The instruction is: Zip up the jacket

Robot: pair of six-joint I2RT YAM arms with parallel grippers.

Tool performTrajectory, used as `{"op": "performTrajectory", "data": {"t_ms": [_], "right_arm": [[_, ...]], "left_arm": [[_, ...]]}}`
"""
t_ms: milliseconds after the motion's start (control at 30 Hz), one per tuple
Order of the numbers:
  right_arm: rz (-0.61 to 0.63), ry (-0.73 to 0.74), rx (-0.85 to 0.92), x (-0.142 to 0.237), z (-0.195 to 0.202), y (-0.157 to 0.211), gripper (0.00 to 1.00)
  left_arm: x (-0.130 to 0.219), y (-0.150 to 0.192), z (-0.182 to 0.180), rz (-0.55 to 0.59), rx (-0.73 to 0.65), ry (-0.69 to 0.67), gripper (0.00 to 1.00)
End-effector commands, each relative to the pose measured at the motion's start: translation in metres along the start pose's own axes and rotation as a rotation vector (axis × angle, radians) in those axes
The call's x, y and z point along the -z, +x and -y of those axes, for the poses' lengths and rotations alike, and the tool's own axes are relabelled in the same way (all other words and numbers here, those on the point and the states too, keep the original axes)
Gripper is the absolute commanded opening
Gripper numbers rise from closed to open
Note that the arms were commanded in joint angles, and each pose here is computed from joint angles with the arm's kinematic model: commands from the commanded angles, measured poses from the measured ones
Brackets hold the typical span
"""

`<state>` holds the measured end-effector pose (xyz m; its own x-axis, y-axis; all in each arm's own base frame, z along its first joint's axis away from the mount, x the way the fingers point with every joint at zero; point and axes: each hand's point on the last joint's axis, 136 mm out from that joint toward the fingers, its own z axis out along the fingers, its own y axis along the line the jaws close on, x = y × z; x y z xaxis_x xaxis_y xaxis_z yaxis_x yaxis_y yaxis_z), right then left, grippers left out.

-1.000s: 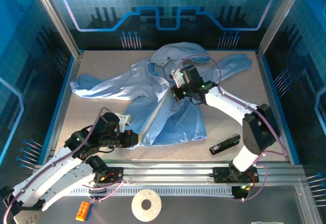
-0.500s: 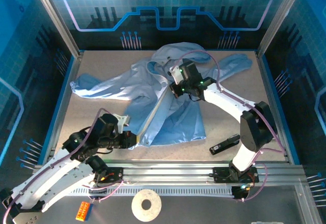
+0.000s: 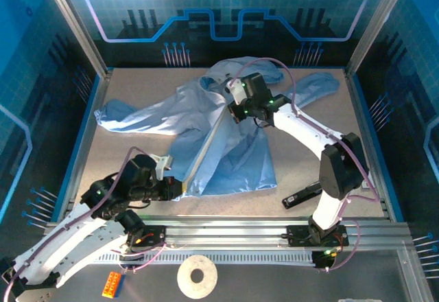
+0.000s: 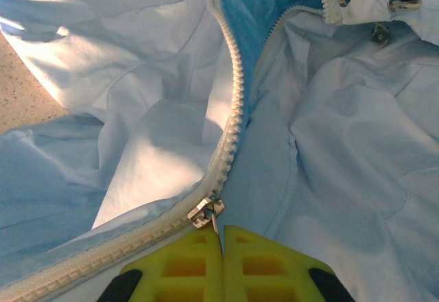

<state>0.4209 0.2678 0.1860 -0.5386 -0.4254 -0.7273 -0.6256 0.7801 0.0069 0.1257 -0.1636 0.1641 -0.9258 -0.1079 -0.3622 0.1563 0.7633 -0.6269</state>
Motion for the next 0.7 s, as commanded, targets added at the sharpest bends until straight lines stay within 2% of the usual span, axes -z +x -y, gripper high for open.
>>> {"op": "performTrajectory", "data": {"t_ms": [0,667], "right_arm": [[0.086,0.156,-0.021,0.012,0.049,-0.031,0.00],[0.120,0.177,-0.011,0.022,0.071,-0.055,0.00]], "left_arm": [[0.008,0.024,-0.010,-0.099,0.037,-0.041,0.00],[0.008,0.024,-0.011,-0.095,0.037,-0.045,0.00]]}}
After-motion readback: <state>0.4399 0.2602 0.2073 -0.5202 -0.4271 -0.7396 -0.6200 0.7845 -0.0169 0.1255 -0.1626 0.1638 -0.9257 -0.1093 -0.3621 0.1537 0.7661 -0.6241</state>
